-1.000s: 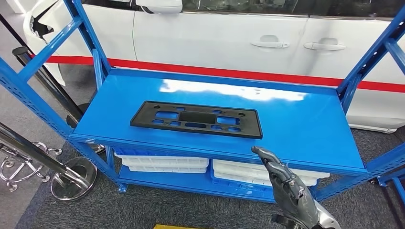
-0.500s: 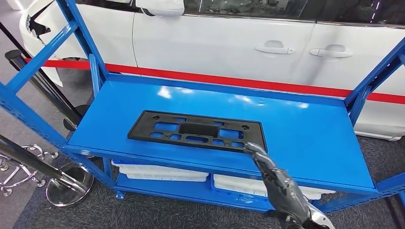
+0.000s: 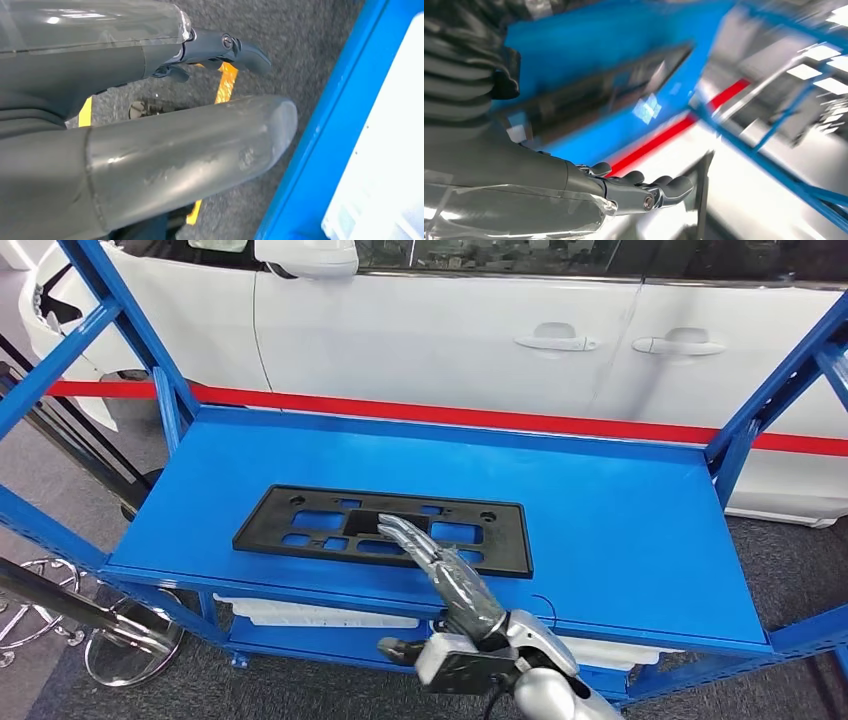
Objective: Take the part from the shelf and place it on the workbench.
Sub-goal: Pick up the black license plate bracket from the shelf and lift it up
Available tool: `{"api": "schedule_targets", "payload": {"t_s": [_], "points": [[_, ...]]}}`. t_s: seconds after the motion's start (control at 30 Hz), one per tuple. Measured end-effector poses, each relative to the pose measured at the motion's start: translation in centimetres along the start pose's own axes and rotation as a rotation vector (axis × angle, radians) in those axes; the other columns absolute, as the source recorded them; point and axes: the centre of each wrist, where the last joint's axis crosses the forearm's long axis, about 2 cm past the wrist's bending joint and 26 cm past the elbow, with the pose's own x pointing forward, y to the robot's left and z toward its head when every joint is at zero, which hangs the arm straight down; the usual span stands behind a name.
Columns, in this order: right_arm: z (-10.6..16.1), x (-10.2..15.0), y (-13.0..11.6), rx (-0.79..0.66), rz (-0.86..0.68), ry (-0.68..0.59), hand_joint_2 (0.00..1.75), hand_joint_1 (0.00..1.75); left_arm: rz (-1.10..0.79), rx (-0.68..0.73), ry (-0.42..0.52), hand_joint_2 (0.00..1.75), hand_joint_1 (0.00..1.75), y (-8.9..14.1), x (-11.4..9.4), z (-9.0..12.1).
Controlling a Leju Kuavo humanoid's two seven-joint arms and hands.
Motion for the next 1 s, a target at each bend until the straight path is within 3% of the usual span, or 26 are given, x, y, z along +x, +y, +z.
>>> {"api": "schedule_targets", "payload": {"t_s": [0.2,0.6,0.8,1.0], "points": [[-2.9,0.6,1.4,0.031,0.124,-0.027,1.75,0.00,-0.004,-0.003,-0.003,0.00,0.00,-0.1,0.2,-0.1],[-3.7,0.4,2.8,0.051,0.237,-0.007,1.75,0.00,-0.007,-0.007,-0.001,0.00,0.00,-0.2,0.2,-0.2],[-5.1,0.7,4.2,-0.030,0.583,0.011,1.75,0.00,-0.023,-0.008,0.006,0.00,0.00,-0.3,0.4,-0.2],[-6.2,-0.3,6.4,0.041,0.762,0.065,1.75,0.00,-0.042,-0.020,0.010,0.00,0.00,-0.6,1.0,-0.6]]}}
